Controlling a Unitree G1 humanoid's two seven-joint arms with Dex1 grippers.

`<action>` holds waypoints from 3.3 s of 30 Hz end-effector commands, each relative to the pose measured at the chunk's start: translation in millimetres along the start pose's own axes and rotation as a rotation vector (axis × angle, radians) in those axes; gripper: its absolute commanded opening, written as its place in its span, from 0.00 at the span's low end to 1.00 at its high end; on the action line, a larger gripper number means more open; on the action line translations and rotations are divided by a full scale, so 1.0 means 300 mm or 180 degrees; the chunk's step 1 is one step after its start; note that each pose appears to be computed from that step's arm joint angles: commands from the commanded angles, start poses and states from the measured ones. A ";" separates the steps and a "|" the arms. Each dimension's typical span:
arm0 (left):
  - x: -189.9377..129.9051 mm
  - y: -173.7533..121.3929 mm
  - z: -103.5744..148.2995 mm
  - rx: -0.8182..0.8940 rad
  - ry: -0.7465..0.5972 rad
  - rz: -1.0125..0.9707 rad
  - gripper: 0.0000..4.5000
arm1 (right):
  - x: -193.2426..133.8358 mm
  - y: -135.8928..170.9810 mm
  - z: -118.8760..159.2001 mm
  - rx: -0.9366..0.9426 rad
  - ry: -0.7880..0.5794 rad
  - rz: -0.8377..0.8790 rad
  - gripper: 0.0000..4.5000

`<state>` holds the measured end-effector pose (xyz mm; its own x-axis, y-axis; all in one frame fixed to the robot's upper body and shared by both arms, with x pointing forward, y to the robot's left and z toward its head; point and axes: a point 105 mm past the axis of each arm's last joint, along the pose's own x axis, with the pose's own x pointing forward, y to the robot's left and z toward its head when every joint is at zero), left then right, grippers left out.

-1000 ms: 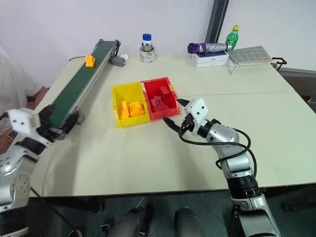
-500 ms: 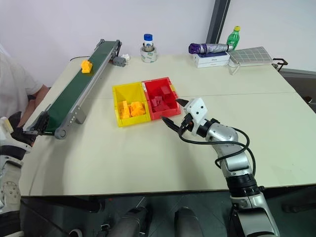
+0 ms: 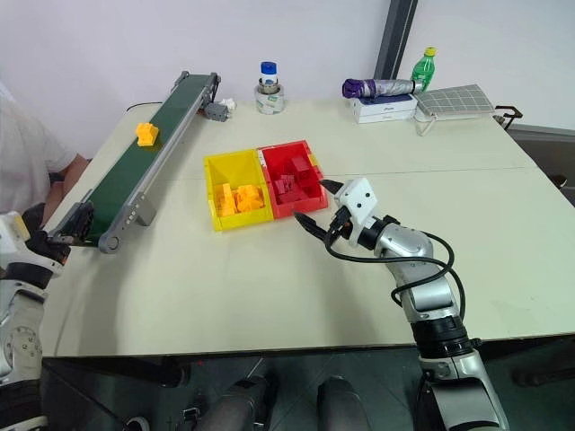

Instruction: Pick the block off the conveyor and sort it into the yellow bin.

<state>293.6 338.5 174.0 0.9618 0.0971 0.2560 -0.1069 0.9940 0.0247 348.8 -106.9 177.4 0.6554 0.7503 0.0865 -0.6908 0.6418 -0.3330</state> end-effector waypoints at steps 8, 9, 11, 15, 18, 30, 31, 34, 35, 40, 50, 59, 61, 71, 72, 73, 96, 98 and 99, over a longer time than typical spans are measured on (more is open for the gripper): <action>0.042 -0.007 0.049 0.0081 -0.0115 0.0027 0.99 | 0.006 0.000 0.051 -0.0091 -0.0167 0.0015 1.00; 0.046 -0.010 0.048 0.0081 -0.0104 0.0024 0.99 | 0.006 0.001 0.050 -0.0092 -0.0166 0.0014 1.00; 0.058 -0.019 0.052 0.0083 -0.0086 -0.0002 0.99 | 0.006 0.001 0.050 -0.0088 -0.0167 0.0009 1.00; 0.099 -0.014 0.051 0.0141 0.0101 0.0076 0.99 | 0.007 0.003 0.047 -0.0081 -0.0164 0.0005 1.00; 0.150 -0.026 0.064 0.0132 0.0248 0.0046 0.99 | 0.009 0.007 0.045 -0.0072 -0.0166 0.0002 1.00; 0.288 -0.008 0.045 -0.0033 0.0844 0.0081 0.99 | 0.002 0.014 0.040 -0.0047 -0.0163 -0.0049 1.00; 0.299 -0.009 0.035 0.0013 0.0914 0.0066 0.99 | 0.001 0.015 0.039 -0.0046 -0.0160 -0.0056 1.00; 0.324 0.009 0.024 0.0222 0.1019 0.0091 0.99 | -0.003 0.015 0.038 -0.0039 -0.0156 -0.0075 1.00; 0.329 0.013 0.025 0.0247 0.1022 0.0100 0.99 | -0.004 0.015 0.039 -0.0036 -0.0157 -0.0079 1.00; 0.343 -0.019 -0.010 0.0026 0.1148 -0.0064 0.99 | -0.004 0.016 0.041 -0.0037 -0.0155 -0.0079 1.00; 0.328 -0.014 -0.040 -0.0010 0.1137 0.0004 0.59 | -0.006 0.015 0.038 -0.0038 -0.0134 -0.0082 1.00; 0.344 -0.184 0.114 -0.0171 0.0442 -0.0668 0.30 | -0.004 0.016 0.036 -0.0038 -0.0129 -0.0070 1.00; 0.331 -0.284 0.149 -0.0190 0.0283 -0.1101 0.30 | -0.003 0.017 0.036 -0.0038 -0.0133 -0.0070 1.00; 0.350 -0.660 0.148 -0.0285 0.0067 -0.1803 0.30 | -0.002 0.012 0.039 -0.0060 -0.0140 -0.0106 1.00; 0.353 -0.691 0.141 -0.0275 0.0051 -0.1811 0.30 | -0.002 0.012 0.040 -0.0067 -0.0142 -0.0115 1.00; 0.356 -0.717 0.133 -0.0268 0.0038 -0.1809 0.30 | -0.003 0.011 0.041 -0.0074 -0.0142 -0.0131 1.00; 0.398 -0.672 0.127 -0.0387 -0.0141 -0.1412 0.99 | -0.017 0.008 0.041 -0.0122 -0.0109 -0.0210 1.00; 0.365 -0.661 0.135 -0.0477 -0.0142 -0.1567 0.99 | -0.020 0.008 0.040 -0.0122 -0.0103 -0.0203 1.00; 0.340 -0.657 0.143 -0.0586 -0.0131 -0.1700 0.99 | -0.022 0.007 0.039 -0.0119 -0.0100 -0.0203 1.00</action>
<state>413.9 147.7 216.5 0.8963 -0.3812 0.2265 0.3913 0.9202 0.0003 343.0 -110.0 171.5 0.7053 0.7033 0.0893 -0.6449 0.6888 -0.3311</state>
